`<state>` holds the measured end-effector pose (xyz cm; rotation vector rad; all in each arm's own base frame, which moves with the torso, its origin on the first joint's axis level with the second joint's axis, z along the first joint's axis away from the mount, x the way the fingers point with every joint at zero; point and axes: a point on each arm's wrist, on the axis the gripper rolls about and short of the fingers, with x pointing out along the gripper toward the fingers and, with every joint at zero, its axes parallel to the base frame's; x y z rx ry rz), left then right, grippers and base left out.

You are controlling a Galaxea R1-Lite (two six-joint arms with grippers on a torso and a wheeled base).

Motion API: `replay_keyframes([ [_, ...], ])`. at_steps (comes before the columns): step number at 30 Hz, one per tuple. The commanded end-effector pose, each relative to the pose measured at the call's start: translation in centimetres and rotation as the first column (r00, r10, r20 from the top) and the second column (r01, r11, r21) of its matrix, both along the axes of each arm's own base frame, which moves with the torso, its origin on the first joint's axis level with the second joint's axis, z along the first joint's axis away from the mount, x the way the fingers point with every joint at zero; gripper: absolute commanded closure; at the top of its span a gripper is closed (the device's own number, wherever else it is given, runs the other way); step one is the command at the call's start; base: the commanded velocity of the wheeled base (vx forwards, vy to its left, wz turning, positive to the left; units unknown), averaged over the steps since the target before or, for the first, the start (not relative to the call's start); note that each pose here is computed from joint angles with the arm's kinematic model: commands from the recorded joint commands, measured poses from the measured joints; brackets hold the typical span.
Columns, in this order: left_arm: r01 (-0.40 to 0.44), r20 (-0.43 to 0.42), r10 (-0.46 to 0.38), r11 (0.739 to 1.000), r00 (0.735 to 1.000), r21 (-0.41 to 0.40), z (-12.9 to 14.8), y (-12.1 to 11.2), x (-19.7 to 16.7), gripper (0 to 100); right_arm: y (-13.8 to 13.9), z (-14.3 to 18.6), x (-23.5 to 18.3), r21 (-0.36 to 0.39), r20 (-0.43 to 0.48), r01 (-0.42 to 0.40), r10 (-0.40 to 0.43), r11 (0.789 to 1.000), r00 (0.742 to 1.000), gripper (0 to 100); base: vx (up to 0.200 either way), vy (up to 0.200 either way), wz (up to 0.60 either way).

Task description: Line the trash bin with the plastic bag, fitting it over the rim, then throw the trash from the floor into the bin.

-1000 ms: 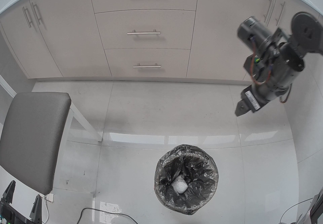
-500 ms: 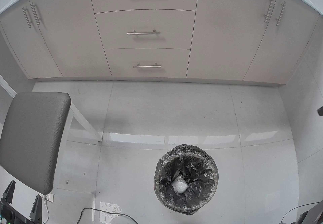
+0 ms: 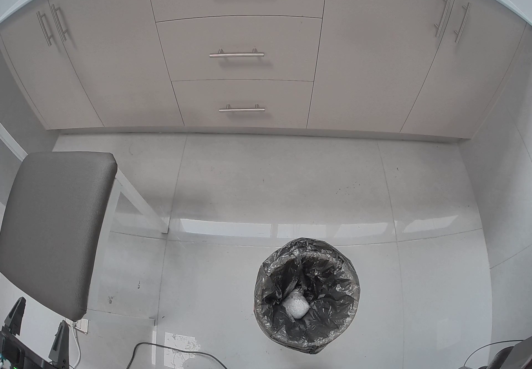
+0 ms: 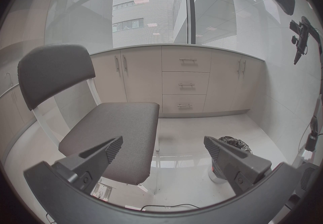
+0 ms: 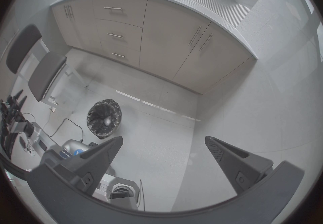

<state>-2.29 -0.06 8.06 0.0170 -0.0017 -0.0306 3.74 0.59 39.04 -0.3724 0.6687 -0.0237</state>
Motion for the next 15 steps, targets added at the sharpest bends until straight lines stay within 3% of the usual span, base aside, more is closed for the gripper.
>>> replay_keyframes([
  [1, 0.0, -0.005, 0.0, 1.0, 1.0, 0.0, -0.5, 0.0, 0.0, 0, 0.4, -0.2, 0.6, 0.041, -0.039, -0.023, 0.025, 0.999, 0.999, 0, 0.0, 0.0, 0.0],
  [4, 0.0, -0.005, 0.0, 1.0, 1.0, 0.0, -0.5, 0.0, 0.0, 0, 2.2, -0.6, 4.1, 0.125, -0.105, -0.002, 0.015, 0.992, 0.994, 0, 0.0, 0.0, 0.0],
  [6, 0.0, -0.005, 0.0, 1.0, 1.0, 0.0, -0.5, 0.0, 0.0, 0, 2.2, -0.6, 4.1, 0.125, -0.105, -0.002, 0.015, 0.992, 0.994, 0, 0.0, 0.0, 0.0],
  [7, 0.0, -0.005, 0.0, 1.0, 1.0, 0.0, -0.5, 0.0, 0.0, 0, 4.5, -1.6, 8.9, 0.165, -0.16, 0.049, -0.022, 0.985, 0.987, 0, 0.0, 0.0, 0.0],
  [8, 0.0, -0.005, 0.0, 1.0, 1.0, 0.0, -0.5, 0.0, 0.0, 0, 4.5, -1.6, 8.9, 0.165, -0.16, 0.049, -0.022, 0.985, 0.987, 0, 0.0, 0.0, 0.0],
  [9, 0.0, -0.005, 0.0, 1.0, 1.0, 0.0, -0.5, 0.0, 0.0, 0, 6.5, -2.6, 12.6, 0.183, -0.175, 0.067, -0.034, 0.981, 0.984, 0, 0.0, 0.0, 0.0],
  [12, 0.0, -0.005, 0.0, 1.0, 1.0, 0.0, -0.5, 0.0, 0.0, 0, 9.5, -4.4, 16.9, 0.199, -0.182, 0.06, -0.023, 0.978, 0.983, 0, 0.0, 0.0, 0.0],
  [15, 0.0, -0.005, 0.0, 1.0, 1.0, 0.0, -0.5, 0.0, 0.0, 0, 11.4, -5.3, 18.1, 0.195, -0.19, 0.026, 0.012, 0.98, 0.982, 0, 0.0, 0.0, 0.0],
])
